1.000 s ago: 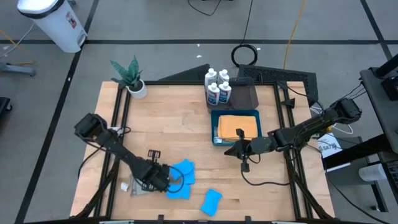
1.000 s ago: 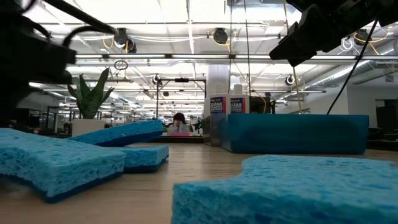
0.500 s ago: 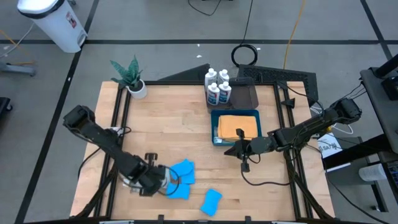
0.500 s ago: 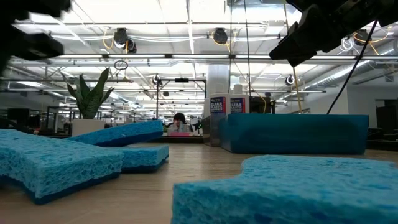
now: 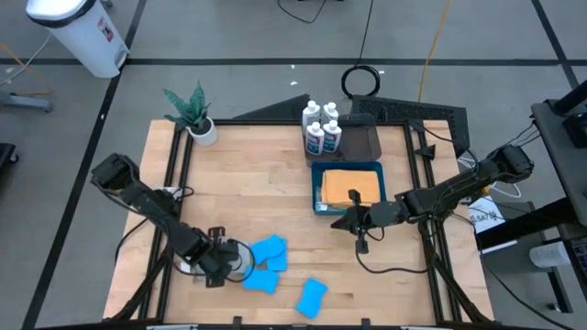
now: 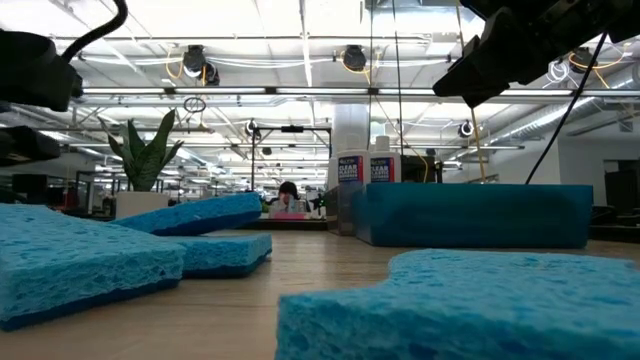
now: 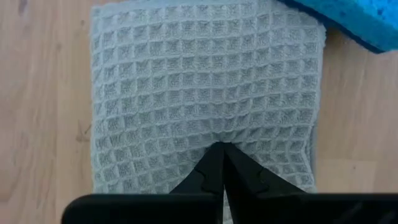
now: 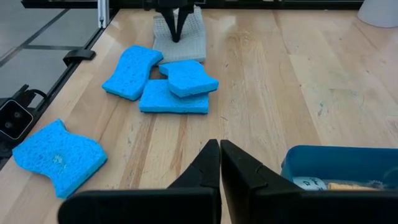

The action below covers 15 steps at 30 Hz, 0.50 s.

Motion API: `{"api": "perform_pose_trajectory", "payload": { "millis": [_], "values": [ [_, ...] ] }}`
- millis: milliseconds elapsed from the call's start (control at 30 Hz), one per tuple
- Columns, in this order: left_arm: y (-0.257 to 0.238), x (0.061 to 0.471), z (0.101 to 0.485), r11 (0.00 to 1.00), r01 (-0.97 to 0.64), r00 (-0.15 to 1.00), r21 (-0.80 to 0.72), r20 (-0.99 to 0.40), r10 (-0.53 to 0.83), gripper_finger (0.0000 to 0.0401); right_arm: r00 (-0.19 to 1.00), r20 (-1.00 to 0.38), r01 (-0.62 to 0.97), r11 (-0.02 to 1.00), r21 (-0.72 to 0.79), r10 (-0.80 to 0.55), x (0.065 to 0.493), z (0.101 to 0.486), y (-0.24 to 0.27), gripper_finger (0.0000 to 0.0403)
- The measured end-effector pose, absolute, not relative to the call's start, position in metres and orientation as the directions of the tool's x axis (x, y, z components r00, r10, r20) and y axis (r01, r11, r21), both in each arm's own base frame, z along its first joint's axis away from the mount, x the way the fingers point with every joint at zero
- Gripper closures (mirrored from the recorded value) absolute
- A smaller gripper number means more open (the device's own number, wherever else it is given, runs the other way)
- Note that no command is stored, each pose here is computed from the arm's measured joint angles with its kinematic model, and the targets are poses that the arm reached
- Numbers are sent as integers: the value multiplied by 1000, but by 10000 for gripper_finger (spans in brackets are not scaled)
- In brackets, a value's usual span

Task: Pick & Place Kitchen Items
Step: Put the black napkin into the blue bin

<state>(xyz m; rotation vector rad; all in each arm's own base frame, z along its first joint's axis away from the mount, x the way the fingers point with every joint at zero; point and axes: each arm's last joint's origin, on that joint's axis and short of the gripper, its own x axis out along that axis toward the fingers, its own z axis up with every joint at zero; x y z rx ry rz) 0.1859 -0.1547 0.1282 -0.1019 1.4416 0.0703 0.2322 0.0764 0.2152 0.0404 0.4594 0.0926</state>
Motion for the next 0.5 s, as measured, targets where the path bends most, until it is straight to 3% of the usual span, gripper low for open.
{"api": "perform_pose_trajectory", "payload": {
  "millis": [233, 500],
  "values": [
    [-137, 200, 128, 999, -43, 174, 5, -985, 13, 393, 892, -440, -80, 995, 60, 98, 232, 215, 76, 403],
    [-101, 218, 126, 987, -61, 202, 151, -966, 161, 393, 892, -440, -80, 995, 60, 98, 232, 215, 76, 403]
  ]
}}
